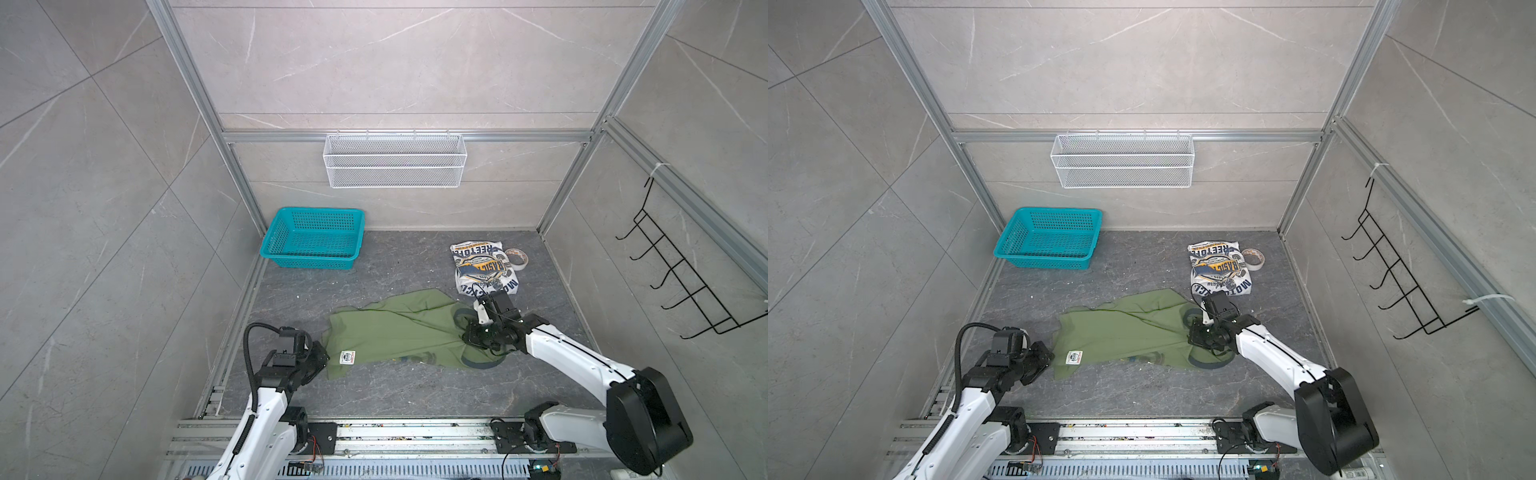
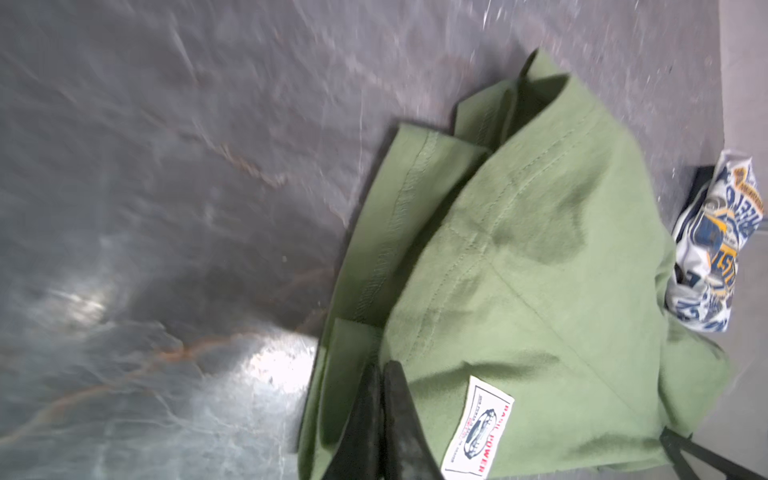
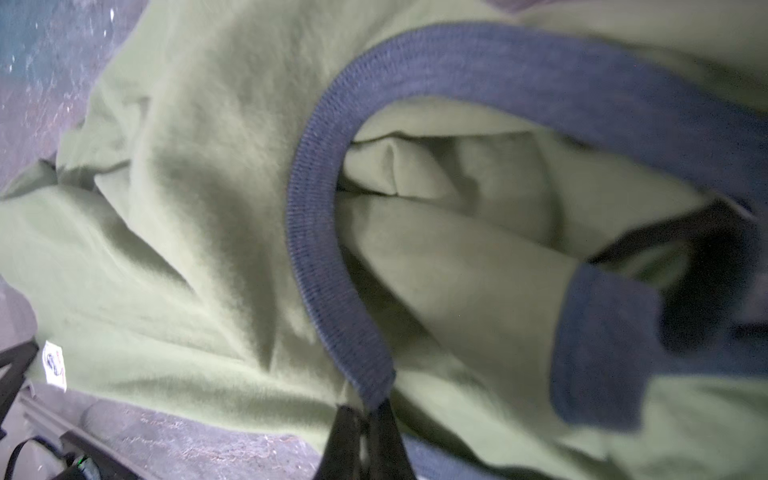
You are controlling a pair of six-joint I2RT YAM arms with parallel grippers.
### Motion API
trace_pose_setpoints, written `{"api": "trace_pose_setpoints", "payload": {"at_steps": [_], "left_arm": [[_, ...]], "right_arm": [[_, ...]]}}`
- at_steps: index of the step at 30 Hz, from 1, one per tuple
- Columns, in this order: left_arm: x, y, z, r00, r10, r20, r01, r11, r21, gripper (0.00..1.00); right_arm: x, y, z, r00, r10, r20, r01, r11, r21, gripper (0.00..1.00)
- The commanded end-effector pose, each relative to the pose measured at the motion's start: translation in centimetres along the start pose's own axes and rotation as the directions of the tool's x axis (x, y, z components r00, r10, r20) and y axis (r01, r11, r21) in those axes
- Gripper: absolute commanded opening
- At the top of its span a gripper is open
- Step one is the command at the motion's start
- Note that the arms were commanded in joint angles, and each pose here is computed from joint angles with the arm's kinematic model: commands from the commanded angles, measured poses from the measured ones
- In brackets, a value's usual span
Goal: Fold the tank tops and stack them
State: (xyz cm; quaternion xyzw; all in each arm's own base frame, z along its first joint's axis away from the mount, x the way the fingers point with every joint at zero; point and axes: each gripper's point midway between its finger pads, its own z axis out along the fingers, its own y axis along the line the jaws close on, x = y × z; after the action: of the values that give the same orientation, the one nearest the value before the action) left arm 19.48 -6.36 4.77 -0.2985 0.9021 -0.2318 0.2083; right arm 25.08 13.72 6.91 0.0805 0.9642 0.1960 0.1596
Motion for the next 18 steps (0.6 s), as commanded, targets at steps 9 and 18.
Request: {"api": "trace_pose_setpoints", "payload": {"at_steps": [9,18], "left_arm": [[-2.3,-3.7,-2.2,0.988,0.121,0.1,-0.124,0.992,0.016,0.57],[-3.1,-7.2,2.7,0.971,0.213,-0.111,-0.211,0.977,0.034,0.53]], "right_arm": [[2.1,-3.7,0.2,0.998,0.052,-0.042,-0.044,0.987,0.158,0.03],[1.6,-3.9,0.0,0.999,0.04,-0.029,-0.034,0.983,0.179,0.02]]}}
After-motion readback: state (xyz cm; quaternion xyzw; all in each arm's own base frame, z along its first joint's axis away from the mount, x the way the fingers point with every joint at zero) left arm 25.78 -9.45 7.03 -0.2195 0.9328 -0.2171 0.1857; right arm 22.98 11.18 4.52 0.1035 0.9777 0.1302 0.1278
